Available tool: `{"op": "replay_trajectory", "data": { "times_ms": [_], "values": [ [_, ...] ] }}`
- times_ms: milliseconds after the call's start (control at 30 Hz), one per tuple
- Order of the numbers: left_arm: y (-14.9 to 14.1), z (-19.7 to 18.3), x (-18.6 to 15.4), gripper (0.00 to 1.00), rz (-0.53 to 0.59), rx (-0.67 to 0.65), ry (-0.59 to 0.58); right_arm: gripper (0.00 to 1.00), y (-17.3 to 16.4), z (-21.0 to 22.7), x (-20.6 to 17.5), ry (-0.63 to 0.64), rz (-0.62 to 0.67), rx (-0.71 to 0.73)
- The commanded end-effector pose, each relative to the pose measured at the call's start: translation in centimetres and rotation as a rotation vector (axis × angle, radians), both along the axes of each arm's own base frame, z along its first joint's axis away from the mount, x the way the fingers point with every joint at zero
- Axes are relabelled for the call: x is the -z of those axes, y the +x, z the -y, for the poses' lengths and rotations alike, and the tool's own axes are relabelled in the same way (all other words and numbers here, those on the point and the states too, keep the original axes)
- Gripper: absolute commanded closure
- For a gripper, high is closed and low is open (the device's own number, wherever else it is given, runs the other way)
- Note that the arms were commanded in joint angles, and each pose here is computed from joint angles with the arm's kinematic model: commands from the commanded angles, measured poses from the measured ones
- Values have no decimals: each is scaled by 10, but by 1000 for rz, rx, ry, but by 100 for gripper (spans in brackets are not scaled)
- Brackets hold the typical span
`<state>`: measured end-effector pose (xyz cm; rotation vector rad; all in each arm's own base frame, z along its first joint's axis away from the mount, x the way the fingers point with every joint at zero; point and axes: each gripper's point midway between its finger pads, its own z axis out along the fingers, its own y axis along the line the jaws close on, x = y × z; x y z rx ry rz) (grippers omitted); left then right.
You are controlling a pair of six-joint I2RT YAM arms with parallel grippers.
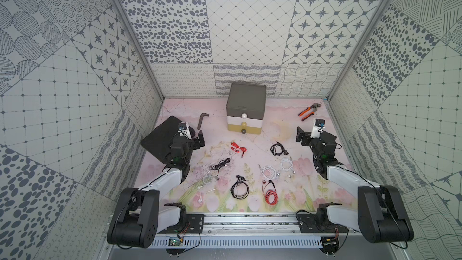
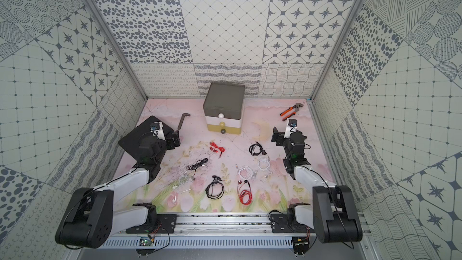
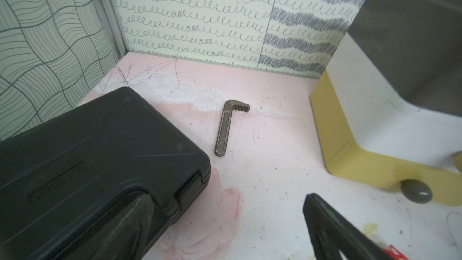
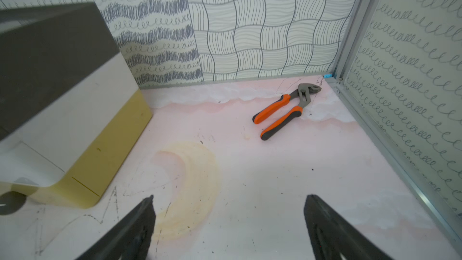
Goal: Place the wired earphones into the drawer by color
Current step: Open the drawer in the storage box.
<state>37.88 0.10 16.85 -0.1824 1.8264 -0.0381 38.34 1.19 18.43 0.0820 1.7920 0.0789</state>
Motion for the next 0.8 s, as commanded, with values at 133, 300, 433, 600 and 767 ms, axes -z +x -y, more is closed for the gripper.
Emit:
{"op": "replay_trajectory", "data": {
  "times_ms": [133,300,433,600,767],
  "values": [
    [-40,-3,-35,1,-31,-105,-338,3,-25,-9,-34,178,-57,-25],
    [-54,9,-51,1,-8,-29,-378,3,-34,-34,-57,240,-53,-163],
    [-63,15,-50,1,-32,-25,-453,3,-36,-54,-62,314,-79,-269],
    [-60,52,-54,1,-118,155,-556,3,-32,-95,-59,428,-172,-455],
    [-52,99,-58,1,-183,290,-563,3,-34,-125,-49,428,-233,-544]
  ]
}}
